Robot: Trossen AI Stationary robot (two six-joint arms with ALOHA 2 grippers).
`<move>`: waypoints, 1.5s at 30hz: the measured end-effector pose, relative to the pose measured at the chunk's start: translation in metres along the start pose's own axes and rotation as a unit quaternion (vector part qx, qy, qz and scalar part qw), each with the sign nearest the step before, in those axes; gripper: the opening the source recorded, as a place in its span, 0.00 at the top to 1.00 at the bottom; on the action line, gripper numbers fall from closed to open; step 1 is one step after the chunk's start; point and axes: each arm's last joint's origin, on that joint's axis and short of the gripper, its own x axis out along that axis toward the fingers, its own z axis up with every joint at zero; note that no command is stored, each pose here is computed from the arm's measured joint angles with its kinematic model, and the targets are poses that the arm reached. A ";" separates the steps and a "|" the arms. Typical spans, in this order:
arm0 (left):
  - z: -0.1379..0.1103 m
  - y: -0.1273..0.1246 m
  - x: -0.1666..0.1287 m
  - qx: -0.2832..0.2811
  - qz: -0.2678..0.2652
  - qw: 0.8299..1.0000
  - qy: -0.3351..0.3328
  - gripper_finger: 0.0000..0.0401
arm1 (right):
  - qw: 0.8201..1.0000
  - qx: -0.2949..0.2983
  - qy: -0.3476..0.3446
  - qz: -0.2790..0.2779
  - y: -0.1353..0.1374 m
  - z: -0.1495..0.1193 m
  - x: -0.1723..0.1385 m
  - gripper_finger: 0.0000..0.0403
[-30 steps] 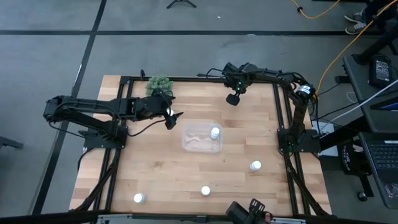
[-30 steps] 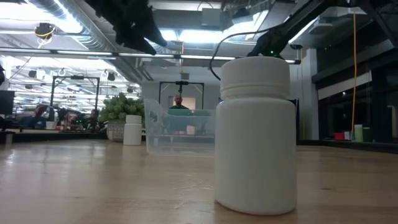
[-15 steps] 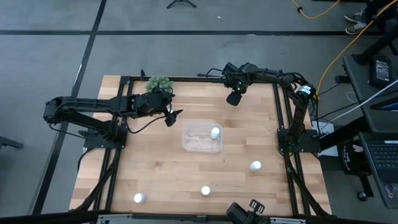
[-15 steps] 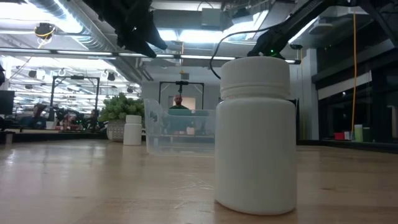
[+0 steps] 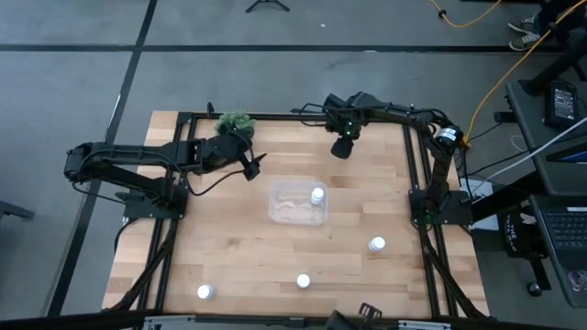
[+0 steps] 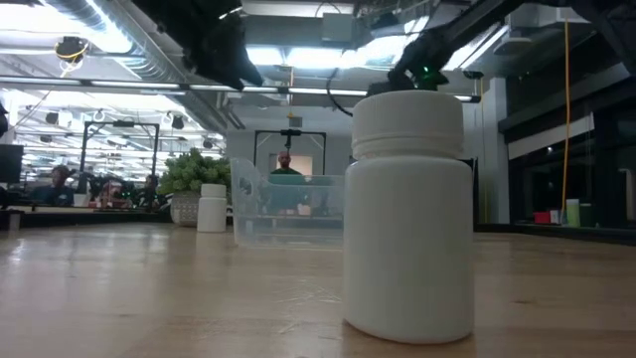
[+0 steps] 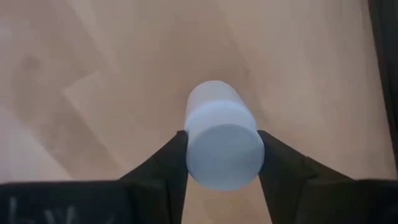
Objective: Pick and place pill bottles into a basket
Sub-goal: Put the white medicine bottle into the transparent bin
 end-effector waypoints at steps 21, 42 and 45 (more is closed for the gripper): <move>0.006 0.024 -0.014 0.042 0.080 0.996 -0.021 0.04 | 0.972 -0.129 -0.192 0.048 0.146 0.017 -0.164 0.63; 0.007 0.028 -0.018 0.074 0.006 0.997 -0.033 0.04 | 0.985 -0.137 -0.088 0.053 0.240 0.019 -0.066 0.63; 0.007 0.027 -0.018 0.070 -0.005 0.997 -0.034 0.04 | 0.987 -0.139 -0.071 0.048 0.242 0.021 -0.049 0.63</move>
